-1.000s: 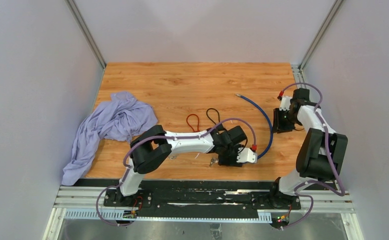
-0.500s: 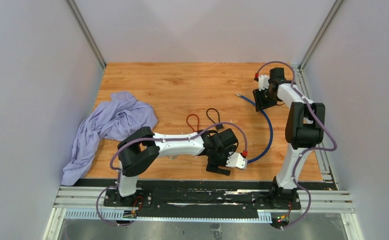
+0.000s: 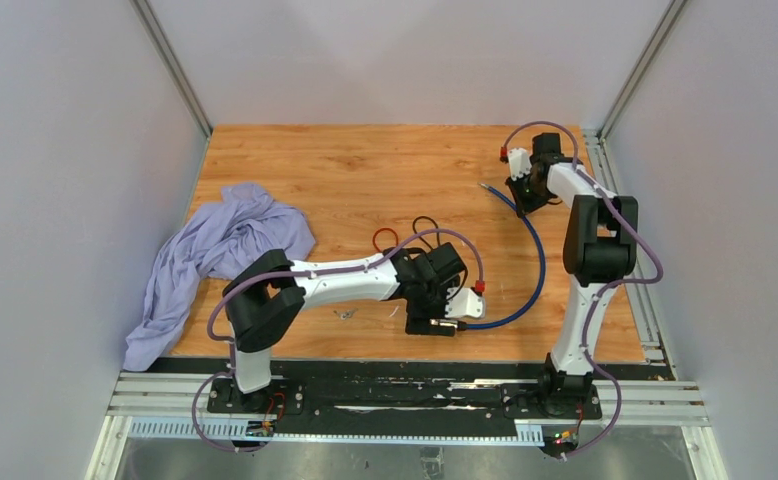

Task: Lock with the key
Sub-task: Lock the lock.

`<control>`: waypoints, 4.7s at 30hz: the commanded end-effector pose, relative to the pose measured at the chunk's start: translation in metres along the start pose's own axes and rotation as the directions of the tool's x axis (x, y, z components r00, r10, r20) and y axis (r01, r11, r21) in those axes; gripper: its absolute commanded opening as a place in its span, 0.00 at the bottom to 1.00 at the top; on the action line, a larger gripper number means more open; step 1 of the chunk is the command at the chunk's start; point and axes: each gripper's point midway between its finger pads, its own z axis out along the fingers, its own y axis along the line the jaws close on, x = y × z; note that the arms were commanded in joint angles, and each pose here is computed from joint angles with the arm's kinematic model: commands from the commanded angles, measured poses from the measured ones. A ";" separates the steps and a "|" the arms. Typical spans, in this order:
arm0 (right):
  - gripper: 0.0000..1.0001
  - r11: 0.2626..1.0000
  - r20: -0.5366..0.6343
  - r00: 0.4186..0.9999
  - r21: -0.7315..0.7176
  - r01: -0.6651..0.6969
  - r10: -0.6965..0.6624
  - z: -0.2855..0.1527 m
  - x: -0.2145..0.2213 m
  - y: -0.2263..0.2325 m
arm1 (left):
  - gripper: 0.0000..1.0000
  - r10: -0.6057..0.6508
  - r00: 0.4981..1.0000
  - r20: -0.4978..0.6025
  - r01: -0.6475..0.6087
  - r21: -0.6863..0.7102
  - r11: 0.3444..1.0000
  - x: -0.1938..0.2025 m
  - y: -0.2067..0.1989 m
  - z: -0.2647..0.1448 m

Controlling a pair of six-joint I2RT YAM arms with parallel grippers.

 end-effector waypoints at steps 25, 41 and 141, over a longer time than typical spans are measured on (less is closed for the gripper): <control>0.01 0.916 -0.189 0.956 0.377 -0.139 0.223 -0.123 0.159 -0.122 | 0.79 -0.338 0.934 0.113 0.312 0.200 0.929 -0.071 -0.042 0.006; 0.01 0.922 -0.165 0.945 0.319 -0.222 0.284 -0.121 0.152 -0.110 | 0.74 -0.452 0.884 0.117 0.415 0.247 0.876 -0.102 -0.036 0.055; 0.01 0.886 -0.144 0.967 -0.390 -0.251 0.211 -0.118 0.116 0.129 | 0.00 -0.660 0.681 0.316 0.731 -0.238 0.640 -0.043 0.214 0.046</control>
